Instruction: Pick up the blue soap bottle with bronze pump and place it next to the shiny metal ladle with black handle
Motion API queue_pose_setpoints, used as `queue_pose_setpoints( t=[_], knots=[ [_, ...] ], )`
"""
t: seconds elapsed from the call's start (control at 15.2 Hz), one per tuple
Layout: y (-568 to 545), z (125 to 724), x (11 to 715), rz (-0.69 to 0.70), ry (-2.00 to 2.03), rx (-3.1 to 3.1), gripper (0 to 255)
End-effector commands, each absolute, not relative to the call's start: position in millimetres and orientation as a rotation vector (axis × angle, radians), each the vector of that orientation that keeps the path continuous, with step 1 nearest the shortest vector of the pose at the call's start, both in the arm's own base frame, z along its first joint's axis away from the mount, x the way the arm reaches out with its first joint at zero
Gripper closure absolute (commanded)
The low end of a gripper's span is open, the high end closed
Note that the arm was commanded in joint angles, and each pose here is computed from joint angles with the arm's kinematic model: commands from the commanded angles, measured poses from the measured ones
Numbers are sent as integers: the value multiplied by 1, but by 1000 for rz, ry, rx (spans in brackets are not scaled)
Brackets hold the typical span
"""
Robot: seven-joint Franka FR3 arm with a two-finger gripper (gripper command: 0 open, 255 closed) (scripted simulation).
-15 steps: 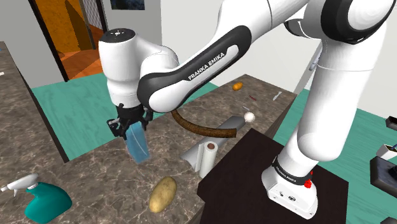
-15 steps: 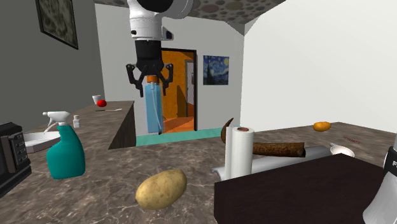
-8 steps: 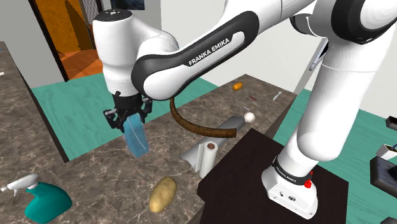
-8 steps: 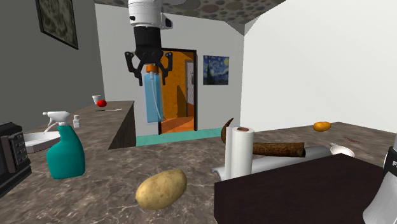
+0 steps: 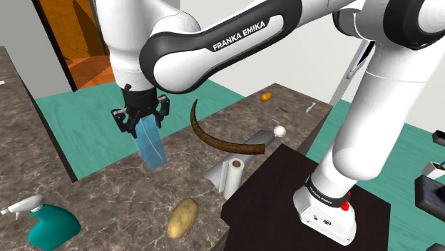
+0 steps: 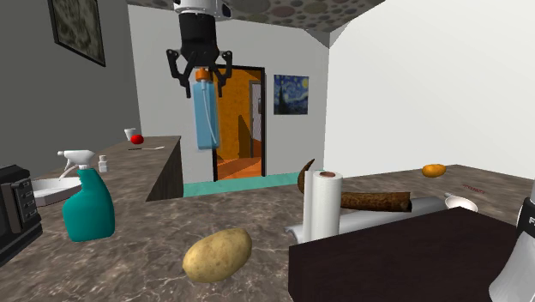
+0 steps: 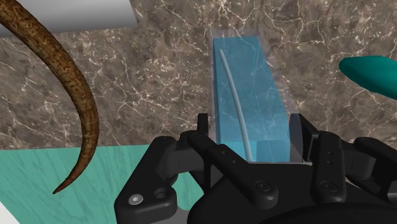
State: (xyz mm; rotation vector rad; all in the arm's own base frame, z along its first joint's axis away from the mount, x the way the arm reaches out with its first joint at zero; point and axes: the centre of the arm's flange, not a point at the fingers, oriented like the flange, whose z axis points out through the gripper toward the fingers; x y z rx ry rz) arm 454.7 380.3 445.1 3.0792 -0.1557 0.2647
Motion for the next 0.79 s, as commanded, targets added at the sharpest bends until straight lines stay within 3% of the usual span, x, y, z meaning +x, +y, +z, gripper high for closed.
queue_pose_setpoints(
  t=[0.0, 0.73],
  knots=[
    [380, 457, 455, 265, -155, 3079, 255],
    [340, 498, 456, 265, -155, 3079, 255]
  ],
)
